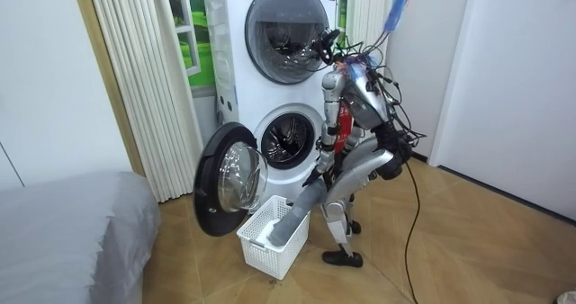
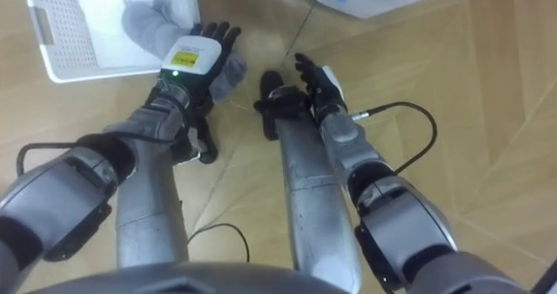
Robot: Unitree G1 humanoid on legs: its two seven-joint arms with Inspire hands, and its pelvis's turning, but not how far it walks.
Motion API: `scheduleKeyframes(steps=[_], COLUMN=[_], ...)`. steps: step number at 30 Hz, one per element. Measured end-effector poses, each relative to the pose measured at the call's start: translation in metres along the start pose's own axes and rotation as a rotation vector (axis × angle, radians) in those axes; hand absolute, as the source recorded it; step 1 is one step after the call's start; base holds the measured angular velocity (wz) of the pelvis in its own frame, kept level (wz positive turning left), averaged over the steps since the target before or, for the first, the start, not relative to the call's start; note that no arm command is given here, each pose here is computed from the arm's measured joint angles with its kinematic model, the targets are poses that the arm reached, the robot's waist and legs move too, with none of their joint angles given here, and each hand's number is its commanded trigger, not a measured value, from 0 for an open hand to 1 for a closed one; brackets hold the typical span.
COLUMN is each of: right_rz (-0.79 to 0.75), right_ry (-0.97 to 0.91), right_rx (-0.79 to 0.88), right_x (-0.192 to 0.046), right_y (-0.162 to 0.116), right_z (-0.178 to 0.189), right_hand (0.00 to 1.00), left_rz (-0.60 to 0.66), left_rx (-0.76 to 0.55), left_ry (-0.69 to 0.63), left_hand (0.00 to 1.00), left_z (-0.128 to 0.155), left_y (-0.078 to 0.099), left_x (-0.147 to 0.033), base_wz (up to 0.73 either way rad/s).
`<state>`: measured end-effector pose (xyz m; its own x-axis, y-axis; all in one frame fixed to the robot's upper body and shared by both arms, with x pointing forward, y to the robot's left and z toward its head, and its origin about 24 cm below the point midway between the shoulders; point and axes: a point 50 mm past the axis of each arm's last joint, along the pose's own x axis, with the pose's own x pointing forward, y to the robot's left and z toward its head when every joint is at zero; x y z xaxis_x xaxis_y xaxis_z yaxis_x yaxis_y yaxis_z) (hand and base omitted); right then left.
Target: Put towel into washing machine
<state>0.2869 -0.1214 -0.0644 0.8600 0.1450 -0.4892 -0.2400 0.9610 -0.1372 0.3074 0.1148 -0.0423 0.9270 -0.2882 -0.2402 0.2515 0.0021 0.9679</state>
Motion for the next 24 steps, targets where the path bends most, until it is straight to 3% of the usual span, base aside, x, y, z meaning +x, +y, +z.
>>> scheduleKeyframes(steps=[5, 6, 7, 15, 24], right_rz=[-0.005, -0.006, -0.008, 0.001, 0.013], right_ry=[-0.023, -0.033, -0.035, -0.045, -0.049], right_rx=[0.022, 0.026, 0.025, 0.025, 0.035], right_x=[0.002, 0.004, 0.004, 0.009, 0.012], right_y=[-0.001, -0.001, -0.002, -0.003, -0.002], right_z=[0.008, 0.012, 0.013, 0.027, 0.034], right_hand=[0.0, 0.0, 0.0, 0.0, 0.0], left_rz=[0.012, 0.019, 0.024, 0.029, -0.033], left_rx=[0.034, 0.038, 0.04, 0.093, 0.134], left_ry=[-0.023, -0.025, -0.026, -0.048, -0.018], left_hand=[0.02, 0.55, 1.0, 1.0, 1.0], left_z=[0.003, 0.004, 0.005, 0.006, -0.002], left_y=[0.005, 0.008, 0.01, 0.022, 0.023], left_x=[0.004, 0.005, 0.007, 0.014, 0.016], base_wz=[0.04, 0.0, 0.0, 0.0, -0.01])
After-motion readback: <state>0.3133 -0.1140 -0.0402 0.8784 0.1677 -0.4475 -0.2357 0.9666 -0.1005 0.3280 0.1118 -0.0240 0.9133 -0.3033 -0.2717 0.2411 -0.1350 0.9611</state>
